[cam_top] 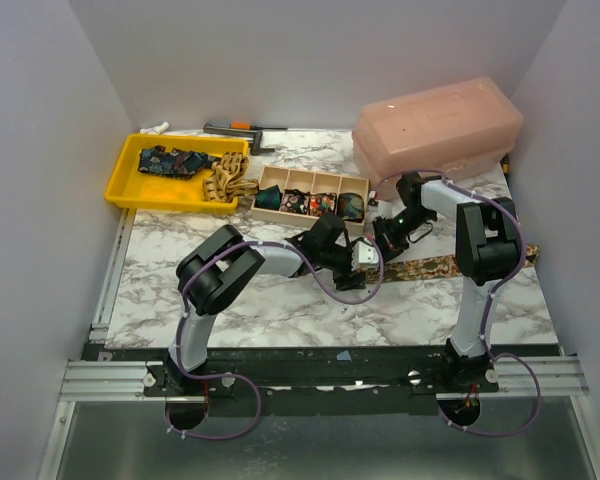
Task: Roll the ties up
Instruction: Roll the tie at the center of the board.
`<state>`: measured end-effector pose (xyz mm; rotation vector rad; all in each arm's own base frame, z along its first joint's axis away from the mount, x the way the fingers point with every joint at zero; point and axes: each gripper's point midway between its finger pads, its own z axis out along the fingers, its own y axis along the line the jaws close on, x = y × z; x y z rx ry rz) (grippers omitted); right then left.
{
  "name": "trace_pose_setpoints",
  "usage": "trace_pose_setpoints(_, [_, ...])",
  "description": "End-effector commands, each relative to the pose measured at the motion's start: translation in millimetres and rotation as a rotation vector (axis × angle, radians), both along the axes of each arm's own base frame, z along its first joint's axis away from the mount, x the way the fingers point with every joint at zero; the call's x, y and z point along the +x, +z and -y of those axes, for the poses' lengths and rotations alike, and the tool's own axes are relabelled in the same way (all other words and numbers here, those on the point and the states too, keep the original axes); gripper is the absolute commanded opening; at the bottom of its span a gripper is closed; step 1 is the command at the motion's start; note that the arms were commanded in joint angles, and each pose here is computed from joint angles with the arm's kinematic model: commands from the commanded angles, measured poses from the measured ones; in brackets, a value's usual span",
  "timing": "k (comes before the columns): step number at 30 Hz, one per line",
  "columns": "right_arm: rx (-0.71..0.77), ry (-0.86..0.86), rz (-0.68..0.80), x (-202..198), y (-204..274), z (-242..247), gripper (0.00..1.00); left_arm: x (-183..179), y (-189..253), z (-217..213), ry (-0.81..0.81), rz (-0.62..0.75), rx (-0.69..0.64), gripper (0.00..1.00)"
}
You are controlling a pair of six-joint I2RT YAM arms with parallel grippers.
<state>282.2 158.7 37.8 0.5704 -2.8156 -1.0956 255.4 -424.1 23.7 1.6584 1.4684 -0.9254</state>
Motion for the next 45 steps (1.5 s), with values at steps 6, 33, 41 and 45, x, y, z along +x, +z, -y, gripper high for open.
trace_pose_setpoints(6, [-0.045, 0.063, 0.072, 6.7, -16.2, 10.4, 0.00, -42.2, -81.0, -64.9, 0.015, -0.178, 0.305, 0.28])
trace_pose_setpoints(33, [0.020, 0.011, 0.060, -3.4, 6.1, 4.1, 0.09, -26.5, -73.7, -36.0, 0.091, -0.123, 0.319, 0.38])
trace_pose_setpoints(41, [-0.047, -0.032, 0.059, -6.3, 19.9, 30.7, 0.35, -27.2, -81.7, -69.4, 0.149, -0.123, 0.387, 0.25])
trace_pose_setpoints(45, [-0.106, -0.053, 0.036, -17.3, 6.5, 38.3, 0.33, -15.4, -83.4, -80.1, 0.255, -0.148, 0.413, 0.25])
